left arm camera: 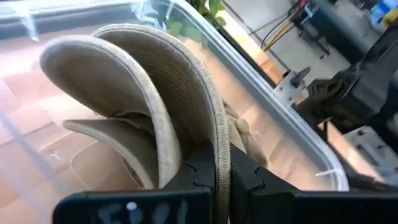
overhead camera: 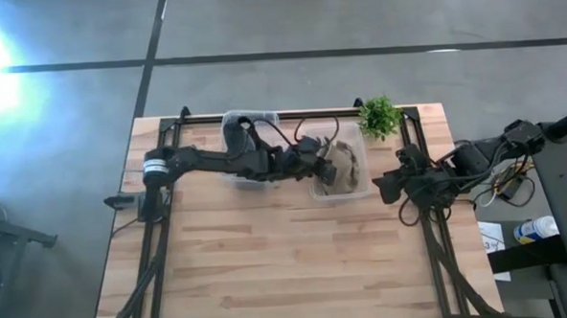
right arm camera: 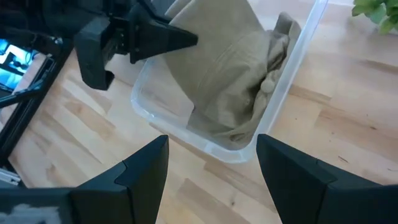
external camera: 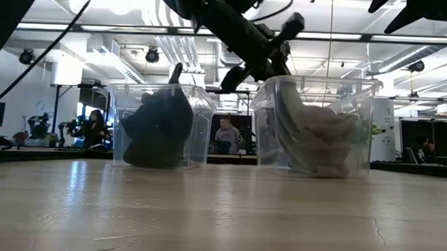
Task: Pick & Place hat
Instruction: Put the brown cap into the left transparent bin, then return to Home Position
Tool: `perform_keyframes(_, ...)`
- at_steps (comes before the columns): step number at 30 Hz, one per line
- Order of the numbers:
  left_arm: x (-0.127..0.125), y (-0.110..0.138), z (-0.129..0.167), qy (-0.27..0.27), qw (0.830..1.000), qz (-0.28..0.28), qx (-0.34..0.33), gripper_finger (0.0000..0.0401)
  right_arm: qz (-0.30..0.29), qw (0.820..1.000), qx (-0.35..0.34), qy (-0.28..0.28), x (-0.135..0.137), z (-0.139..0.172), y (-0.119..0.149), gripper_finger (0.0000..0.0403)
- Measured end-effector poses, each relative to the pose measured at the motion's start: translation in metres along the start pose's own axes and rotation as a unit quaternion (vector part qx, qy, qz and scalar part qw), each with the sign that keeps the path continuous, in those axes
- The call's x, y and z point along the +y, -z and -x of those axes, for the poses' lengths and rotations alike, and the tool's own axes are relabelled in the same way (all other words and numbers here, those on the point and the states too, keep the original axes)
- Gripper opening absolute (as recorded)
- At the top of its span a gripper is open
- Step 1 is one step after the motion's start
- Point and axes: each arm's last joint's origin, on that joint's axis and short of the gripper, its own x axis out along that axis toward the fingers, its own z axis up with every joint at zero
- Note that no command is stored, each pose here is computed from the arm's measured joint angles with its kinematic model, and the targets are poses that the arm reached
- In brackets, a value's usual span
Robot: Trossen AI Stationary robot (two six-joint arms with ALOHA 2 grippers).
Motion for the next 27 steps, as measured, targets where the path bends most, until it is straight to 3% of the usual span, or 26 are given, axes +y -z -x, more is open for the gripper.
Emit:
perform_keyframes(6,-0.011,0.008,-0.007,-0.001,0.999,-0.035,0.017,0.0029,-0.003,1.0,0.012,-0.001,0.0,0.0,0.001,0.0237)
perform_keyframes(10,-0.017,0.007,-0.003,0.008,0.997,-0.07,0.019,0.008,-0.007,1.0,0.012,-0.006,-0.001,0.001,0.0,0.0237)
perform_keyframes(16,-0.019,-0.006,0.016,-0.012,0.997,-0.076,0.023,0.0165,-0.013,1.0,0.014,-0.015,-0.002,0.004,-0.002,0.0237)
perform_keyframes(23,-0.028,-0.035,0.068,0.011,0.997,-0.069,0.027,0.0207,0.001,0.999,0.012,-0.05,-0.006,0.012,-0.007,0.0237)
perform_keyframes(27,-0.035,-0.052,0.105,0.073,0.993,-0.081,0.037,0.0208,0.077,0.989,-0.005,-0.125,0.0,0.021,-0.013,0.0237)
